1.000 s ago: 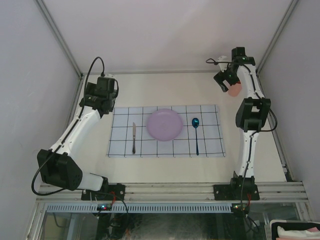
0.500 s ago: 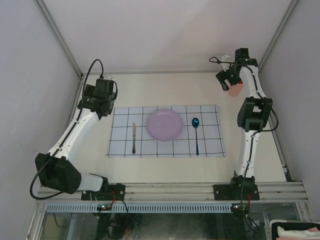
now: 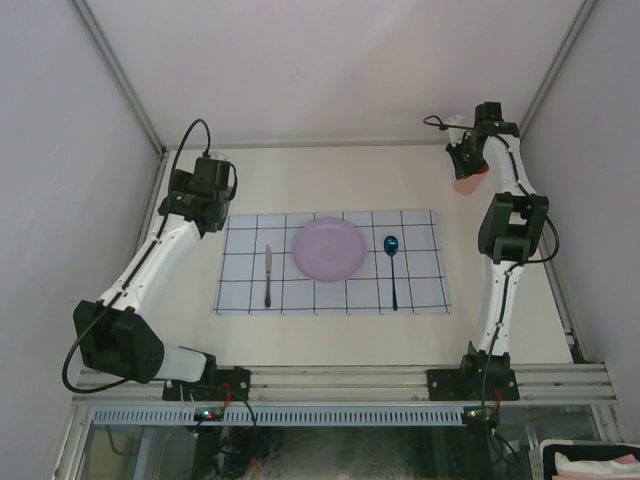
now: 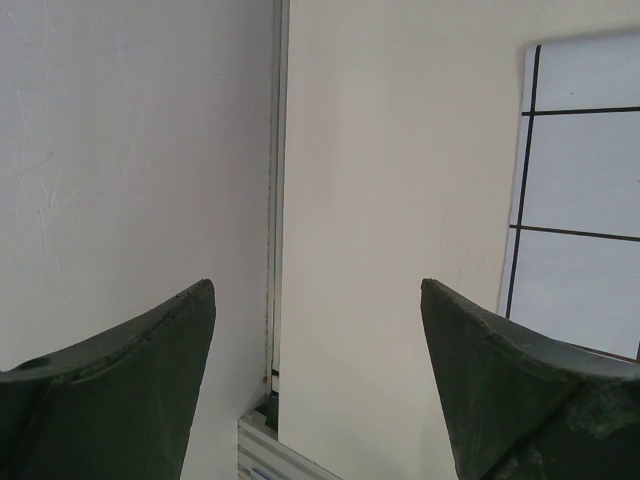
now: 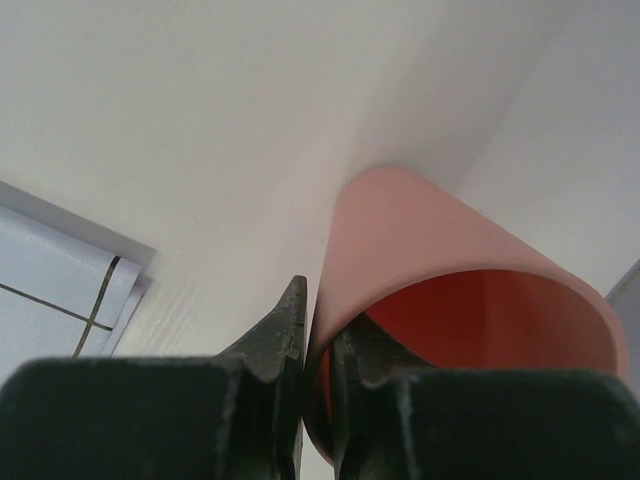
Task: Set the dinner table for one person
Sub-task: Pick up the cup at the center of the board.
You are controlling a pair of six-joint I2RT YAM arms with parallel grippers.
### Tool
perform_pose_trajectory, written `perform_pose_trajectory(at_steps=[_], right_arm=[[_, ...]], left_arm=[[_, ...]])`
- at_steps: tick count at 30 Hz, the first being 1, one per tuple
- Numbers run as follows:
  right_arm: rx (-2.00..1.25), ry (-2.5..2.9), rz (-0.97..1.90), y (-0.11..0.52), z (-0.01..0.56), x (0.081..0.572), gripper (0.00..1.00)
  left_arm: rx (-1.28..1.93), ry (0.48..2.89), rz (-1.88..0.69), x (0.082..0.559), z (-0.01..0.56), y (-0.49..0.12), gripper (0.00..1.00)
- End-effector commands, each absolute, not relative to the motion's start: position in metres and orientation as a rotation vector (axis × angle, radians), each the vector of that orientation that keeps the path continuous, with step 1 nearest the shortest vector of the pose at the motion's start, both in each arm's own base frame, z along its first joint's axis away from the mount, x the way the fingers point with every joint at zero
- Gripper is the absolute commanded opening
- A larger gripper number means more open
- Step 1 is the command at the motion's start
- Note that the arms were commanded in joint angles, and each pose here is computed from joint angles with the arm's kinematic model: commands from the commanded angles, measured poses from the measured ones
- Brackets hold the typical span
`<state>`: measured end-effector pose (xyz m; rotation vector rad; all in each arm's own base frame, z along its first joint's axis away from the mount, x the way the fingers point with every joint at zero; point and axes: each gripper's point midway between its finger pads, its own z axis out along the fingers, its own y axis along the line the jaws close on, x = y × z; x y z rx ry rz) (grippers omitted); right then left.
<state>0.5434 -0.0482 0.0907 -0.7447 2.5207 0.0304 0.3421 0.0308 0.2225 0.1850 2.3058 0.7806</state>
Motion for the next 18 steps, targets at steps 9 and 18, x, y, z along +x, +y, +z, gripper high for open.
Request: perform_pose_trajectory(at_steps=[9,18], right_arm=[[-0.719,2.292,0.173,0.007,0.228,0.519,0.00],[-0.925,2.334,0.526,0.137,0.204,0.429,0.00]], left_arm=[[0.146,2.280,0.772,0.349,0.229,0.031,0.86],[0.137,2.302,0.728,0.342,0.220,0.027,0.86]])
